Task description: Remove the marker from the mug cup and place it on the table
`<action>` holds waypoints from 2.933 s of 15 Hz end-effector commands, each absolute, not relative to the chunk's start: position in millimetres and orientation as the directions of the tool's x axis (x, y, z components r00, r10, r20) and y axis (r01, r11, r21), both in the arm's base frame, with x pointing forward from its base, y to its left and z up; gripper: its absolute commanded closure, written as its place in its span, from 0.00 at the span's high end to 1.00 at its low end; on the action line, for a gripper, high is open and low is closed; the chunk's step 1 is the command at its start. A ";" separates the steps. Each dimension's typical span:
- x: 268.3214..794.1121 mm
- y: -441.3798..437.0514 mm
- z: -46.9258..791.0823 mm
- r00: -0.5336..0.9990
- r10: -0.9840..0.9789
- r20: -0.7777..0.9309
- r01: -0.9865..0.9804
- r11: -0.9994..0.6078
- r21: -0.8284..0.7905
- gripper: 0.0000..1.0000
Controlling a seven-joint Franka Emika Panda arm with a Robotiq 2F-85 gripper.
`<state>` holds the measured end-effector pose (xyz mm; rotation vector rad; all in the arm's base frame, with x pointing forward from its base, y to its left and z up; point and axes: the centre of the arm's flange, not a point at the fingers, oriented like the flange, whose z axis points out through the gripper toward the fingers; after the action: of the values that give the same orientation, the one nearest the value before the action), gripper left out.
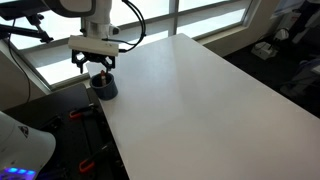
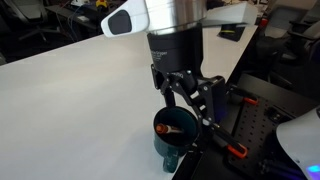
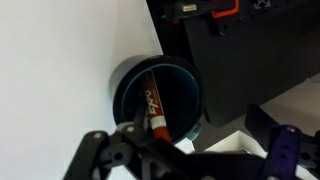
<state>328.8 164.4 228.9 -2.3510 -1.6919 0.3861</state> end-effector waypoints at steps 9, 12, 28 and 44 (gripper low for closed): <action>326.0 167.9 222.5 0.297 0.953 -0.050 0.906 -0.298 -0.299 0.58; 327.8 167.9 219.7 0.299 0.953 -0.046 0.910 -0.299 -0.287 0.38; 319.7 154.8 182.4 0.298 0.952 -0.072 0.913 -0.306 -0.269 0.45; 323.7 158.7 197.2 0.309 0.948 -0.071 0.907 -0.317 -0.279 0.85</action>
<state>327.9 156.4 190.0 -2.3915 -1.6962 0.3303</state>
